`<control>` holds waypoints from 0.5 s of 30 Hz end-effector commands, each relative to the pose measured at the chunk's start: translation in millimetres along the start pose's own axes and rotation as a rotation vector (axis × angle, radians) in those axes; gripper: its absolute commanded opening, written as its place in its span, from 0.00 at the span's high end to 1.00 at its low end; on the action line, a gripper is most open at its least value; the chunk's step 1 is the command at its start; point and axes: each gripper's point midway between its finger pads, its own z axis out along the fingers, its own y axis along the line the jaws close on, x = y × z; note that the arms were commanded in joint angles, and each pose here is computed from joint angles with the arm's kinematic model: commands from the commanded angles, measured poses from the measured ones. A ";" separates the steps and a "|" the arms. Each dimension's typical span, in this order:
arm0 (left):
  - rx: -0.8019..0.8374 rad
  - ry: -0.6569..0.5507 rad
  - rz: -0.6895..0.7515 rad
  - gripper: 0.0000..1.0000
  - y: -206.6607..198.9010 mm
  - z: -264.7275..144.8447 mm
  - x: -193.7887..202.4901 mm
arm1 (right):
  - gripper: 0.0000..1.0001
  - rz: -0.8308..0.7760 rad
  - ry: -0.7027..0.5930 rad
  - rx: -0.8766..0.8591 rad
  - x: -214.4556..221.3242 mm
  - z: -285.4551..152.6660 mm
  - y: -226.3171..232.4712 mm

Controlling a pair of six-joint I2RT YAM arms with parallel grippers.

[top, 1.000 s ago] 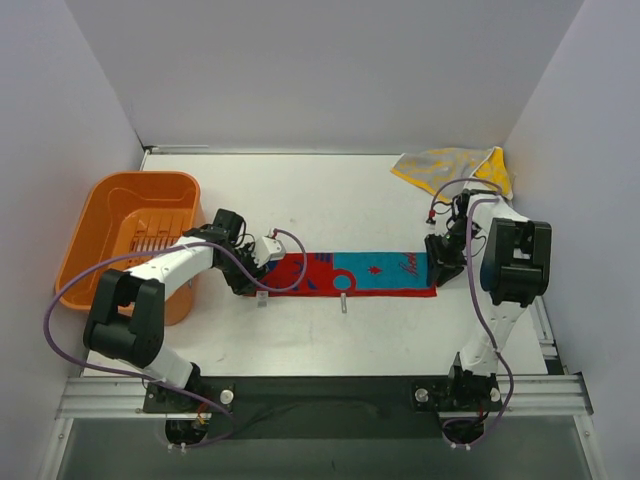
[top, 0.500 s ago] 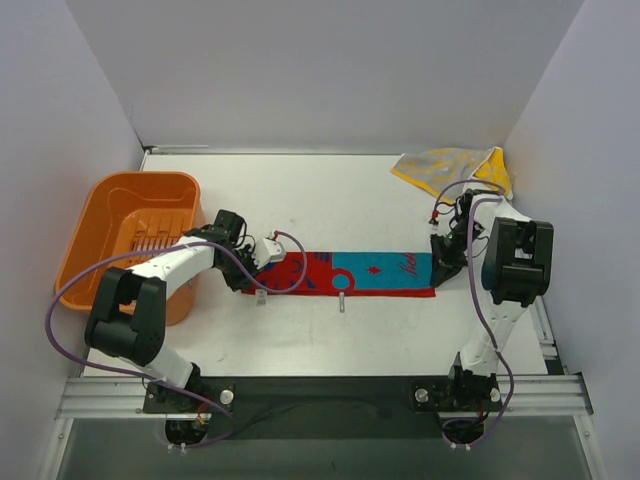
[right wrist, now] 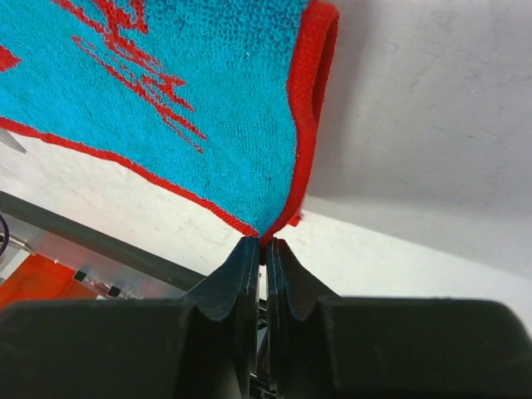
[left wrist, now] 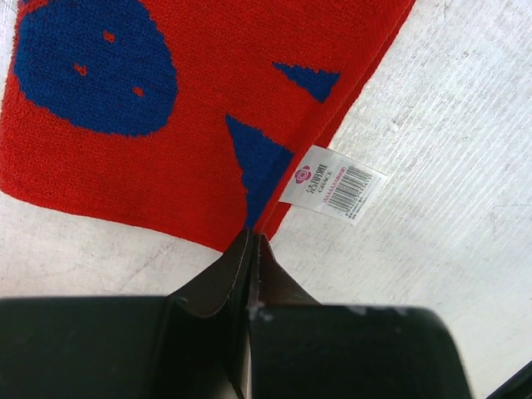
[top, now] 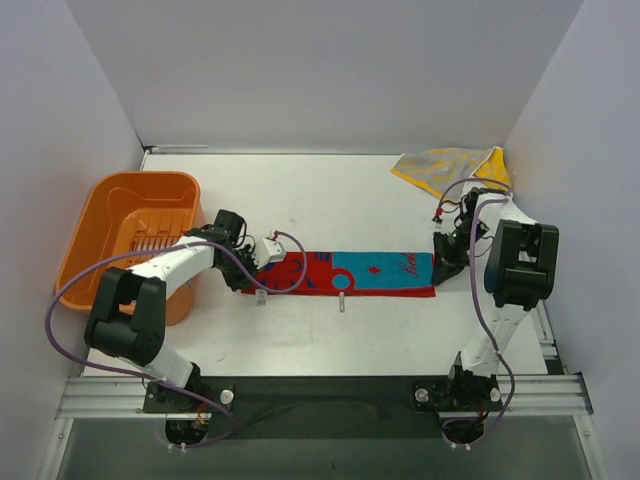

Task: Roll the towels
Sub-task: Fold the towel

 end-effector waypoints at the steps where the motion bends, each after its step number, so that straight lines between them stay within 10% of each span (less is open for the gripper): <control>1: -0.018 -0.054 0.046 1.00 3.2 -14.3 -16.6 | 1.00 0.005 -0.001 -0.029 8.2 -17.8 9.5; 15: -0.088 -0.136 0.011 1.00 22.9 -47.1 -34.2 | 1.00 -0.015 -0.037 -0.134 18.4 -34.3 28.9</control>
